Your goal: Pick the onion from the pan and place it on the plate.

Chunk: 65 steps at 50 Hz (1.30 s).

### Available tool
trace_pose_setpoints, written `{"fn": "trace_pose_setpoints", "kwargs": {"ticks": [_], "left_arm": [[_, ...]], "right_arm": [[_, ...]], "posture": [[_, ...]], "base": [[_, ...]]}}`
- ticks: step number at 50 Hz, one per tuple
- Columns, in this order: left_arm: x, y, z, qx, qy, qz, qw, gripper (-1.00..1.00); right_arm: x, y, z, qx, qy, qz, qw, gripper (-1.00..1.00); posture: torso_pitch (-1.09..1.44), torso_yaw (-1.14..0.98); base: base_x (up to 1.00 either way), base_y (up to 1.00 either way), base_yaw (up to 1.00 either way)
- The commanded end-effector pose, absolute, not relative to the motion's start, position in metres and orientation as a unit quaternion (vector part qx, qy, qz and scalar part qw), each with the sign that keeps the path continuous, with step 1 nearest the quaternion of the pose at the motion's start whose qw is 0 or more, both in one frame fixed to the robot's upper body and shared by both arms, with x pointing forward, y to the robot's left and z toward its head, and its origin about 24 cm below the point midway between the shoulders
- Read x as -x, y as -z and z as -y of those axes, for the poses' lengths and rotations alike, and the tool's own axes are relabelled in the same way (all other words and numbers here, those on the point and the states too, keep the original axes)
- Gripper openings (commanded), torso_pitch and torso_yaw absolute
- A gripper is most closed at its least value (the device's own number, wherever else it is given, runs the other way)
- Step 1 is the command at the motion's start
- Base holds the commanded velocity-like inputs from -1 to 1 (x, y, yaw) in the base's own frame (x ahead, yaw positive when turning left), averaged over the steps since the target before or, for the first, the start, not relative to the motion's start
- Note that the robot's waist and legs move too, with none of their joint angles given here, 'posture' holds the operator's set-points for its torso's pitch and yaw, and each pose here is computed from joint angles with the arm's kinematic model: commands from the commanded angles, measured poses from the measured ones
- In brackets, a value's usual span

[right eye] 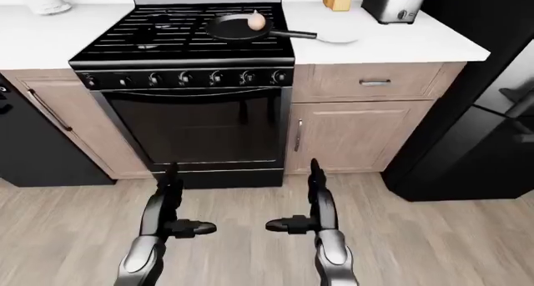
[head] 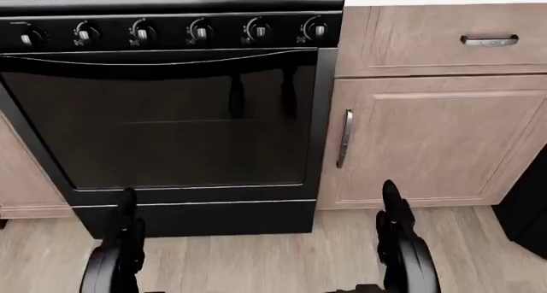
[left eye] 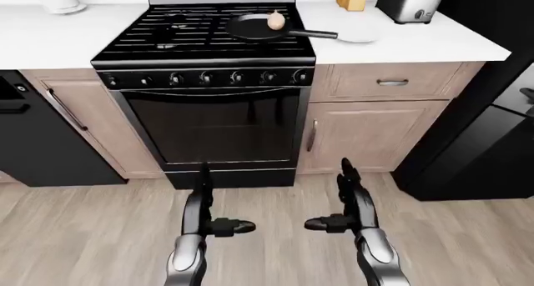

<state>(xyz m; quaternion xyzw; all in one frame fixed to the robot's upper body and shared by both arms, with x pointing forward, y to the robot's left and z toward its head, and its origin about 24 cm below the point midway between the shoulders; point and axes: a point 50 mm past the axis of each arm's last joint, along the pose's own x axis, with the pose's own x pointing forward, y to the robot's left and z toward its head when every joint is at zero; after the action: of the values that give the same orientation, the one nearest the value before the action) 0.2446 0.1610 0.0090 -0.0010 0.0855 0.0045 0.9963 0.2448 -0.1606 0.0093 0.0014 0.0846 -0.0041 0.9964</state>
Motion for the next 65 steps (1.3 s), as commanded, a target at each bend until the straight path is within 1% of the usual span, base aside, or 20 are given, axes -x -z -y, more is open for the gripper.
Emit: {"fn": "trace_pose_setpoints", "kwargs": {"ticks": [1,20,24,28,32,34,37,43,45,52,54,59,65], "left_arm": [[-0.256,-0.041,-0.16,-0.005,0.0,-0.001,1.0,1.0],[-0.256,-0.038,-0.16,-0.005,-0.001,-0.005,1.0,1.0],[-0.258,-0.042,-0.161,0.0,-0.002,-0.015,1.0,1.0],[-0.264,-0.043,-0.161,0.001,-0.003,-0.015,1.0,1.0],[-0.278,-0.049,-0.16,0.005,-0.002,-0.007,1.0,1.0],[-0.283,-0.057,-0.157,0.002,0.01,-0.003,1.0,1.0],[-0.283,-0.065,-0.152,0.0,0.017,-0.001,1.0,1.0],[-0.294,-0.087,-0.155,0.003,0.013,0.007,1.0,1.0],[-0.296,-0.09,-0.154,-0.005,0.016,0.002,1.0,1.0],[-0.303,-0.118,-0.155,-0.005,0.016,0.008,1.0,1.0],[-0.307,-0.128,-0.157,-0.005,0.016,0.014,1.0,1.0],[-0.314,-0.161,-0.159,-0.005,0.015,0.023,1.0,1.0],[-0.316,-0.191,-0.16,-0.004,0.018,0.031,0.999,1.0]], "right_arm": [[-0.254,-0.04,0.159,-0.001,-0.001,0.001,1.0,1.0],[-0.254,-0.042,0.159,0.004,0.0,0.003,1.0,1.0],[-0.257,-0.044,0.16,0.001,0.002,-0.007,1.0,1.0],[-0.261,-0.046,0.159,0.003,0.001,-0.008,1.0,1.0],[-0.267,-0.05,0.159,0.003,0.0,-0.002,1.0,1.0],[-0.269,-0.052,0.158,0.004,-0.007,0.0,1.0,1.0],[-0.273,-0.062,0.156,0.006,-0.012,0.004,1.0,1.0],[-0.287,-0.089,0.16,-0.01,0.004,0.012,1.0,1.0],[-0.287,-0.096,0.16,-0.023,0.0,0.009,1.0,1.0],[-0.293,-0.13,0.164,-0.022,-0.003,0.016,1.0,1.0],[-0.295,-0.146,0.168,-0.045,-0.005,0.024,0.999,1.0],[-0.298,-0.171,0.175,-0.032,0.004,0.031,0.999,1.0],[-0.297,-0.2,0.184,-0.021,0.014,0.049,0.998,1.0]], "posture": [[0.0,0.0],[0.0,0.0],[0.0,0.0],[0.0,0.0],[0.0,0.0],[0.0,0.0],[0.0,0.0],[0.0,0.0],[0.0,0.0],[0.0,0.0],[0.0,0.0],[0.0,0.0],[0.0,0.0]], "base": [[0.0,0.0,0.0],[0.0,0.0,0.0],[0.0,0.0,0.0],[0.0,0.0,0.0],[0.0,0.0,0.0],[0.0,0.0,0.0],[0.0,0.0,0.0],[0.0,0.0,0.0],[0.0,0.0,0.0],[0.0,0.0,0.0],[0.0,0.0,0.0],[0.0,0.0,0.0],[0.0,0.0,0.0]]}}
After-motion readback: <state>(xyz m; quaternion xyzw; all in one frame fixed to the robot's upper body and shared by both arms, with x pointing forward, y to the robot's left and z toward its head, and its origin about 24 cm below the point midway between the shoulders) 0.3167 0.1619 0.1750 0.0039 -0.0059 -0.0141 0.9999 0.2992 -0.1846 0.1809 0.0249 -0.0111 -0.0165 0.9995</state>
